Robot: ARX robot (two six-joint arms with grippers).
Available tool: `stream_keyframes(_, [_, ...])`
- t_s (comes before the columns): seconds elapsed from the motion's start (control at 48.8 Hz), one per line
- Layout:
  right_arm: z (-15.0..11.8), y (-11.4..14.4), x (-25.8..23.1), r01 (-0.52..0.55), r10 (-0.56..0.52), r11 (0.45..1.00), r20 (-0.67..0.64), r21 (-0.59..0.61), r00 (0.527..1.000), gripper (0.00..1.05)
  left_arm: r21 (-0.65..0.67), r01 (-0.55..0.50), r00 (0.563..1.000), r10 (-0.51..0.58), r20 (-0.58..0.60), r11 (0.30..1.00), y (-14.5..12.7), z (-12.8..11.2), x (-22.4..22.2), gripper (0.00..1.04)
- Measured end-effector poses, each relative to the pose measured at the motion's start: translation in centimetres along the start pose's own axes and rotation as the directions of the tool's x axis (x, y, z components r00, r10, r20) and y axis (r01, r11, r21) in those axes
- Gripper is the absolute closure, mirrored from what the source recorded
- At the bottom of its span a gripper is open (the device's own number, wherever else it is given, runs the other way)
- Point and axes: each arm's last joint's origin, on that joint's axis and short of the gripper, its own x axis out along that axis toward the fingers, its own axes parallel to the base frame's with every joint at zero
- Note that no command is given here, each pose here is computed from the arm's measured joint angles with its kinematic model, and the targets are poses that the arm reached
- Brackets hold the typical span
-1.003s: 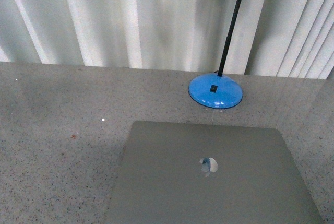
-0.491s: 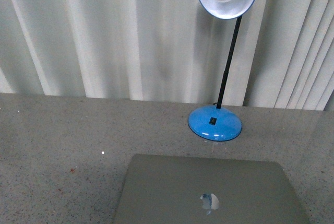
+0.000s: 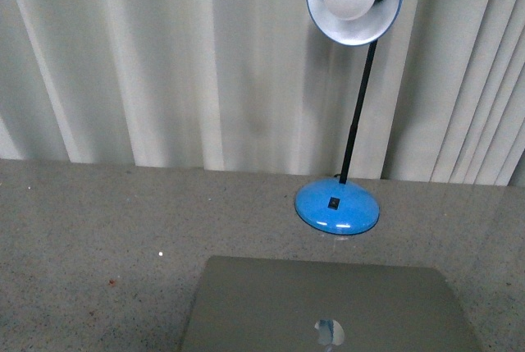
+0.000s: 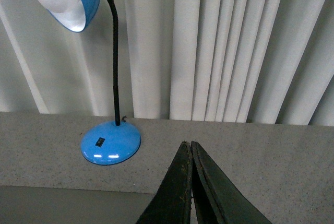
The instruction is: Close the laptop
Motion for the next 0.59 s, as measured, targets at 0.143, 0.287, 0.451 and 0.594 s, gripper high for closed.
stream_keyframes(0.143, [-1.0, 0.0, -1.1, 0.0, 0.0, 1.0, 0.003, 0.0, 1.0, 1.02, 0.0, -0.003, 1.0, 0.003, -0.001, 1.0, 0.0, -0.9, -0.7, 1.01])
stream_keyframes(0.287, [-1.8, 0.0, -2.2, 0.0, 0.0, 1.0, 0.001, 0.0, 1.0, 1.02, 0.0, -0.003, 1.0, 0.003, 0.001, 1.0, 0.0, -1.6, -1.3, 1.01])
stream_keyframes(0.451, [-2.5, 0.0, -3.2, 0.0, 0.0, 1.0, 0.004, 0.001, 1.0, 1.02, -0.001, -0.003, 1.0, 0.003, -0.001, 1.0, 0.0, -2.2, -1.9, 1.01])
stream_keyframes(0.594, [-2.8, 0.0, -3.7, 0.0, 0.0, 1.0, 0.005, 0.001, 1.0, 1.02, -0.002, -0.003, 1.0, 0.003, 0.0, 1.0, 0.0, -2.5, -2.2, 1.01])
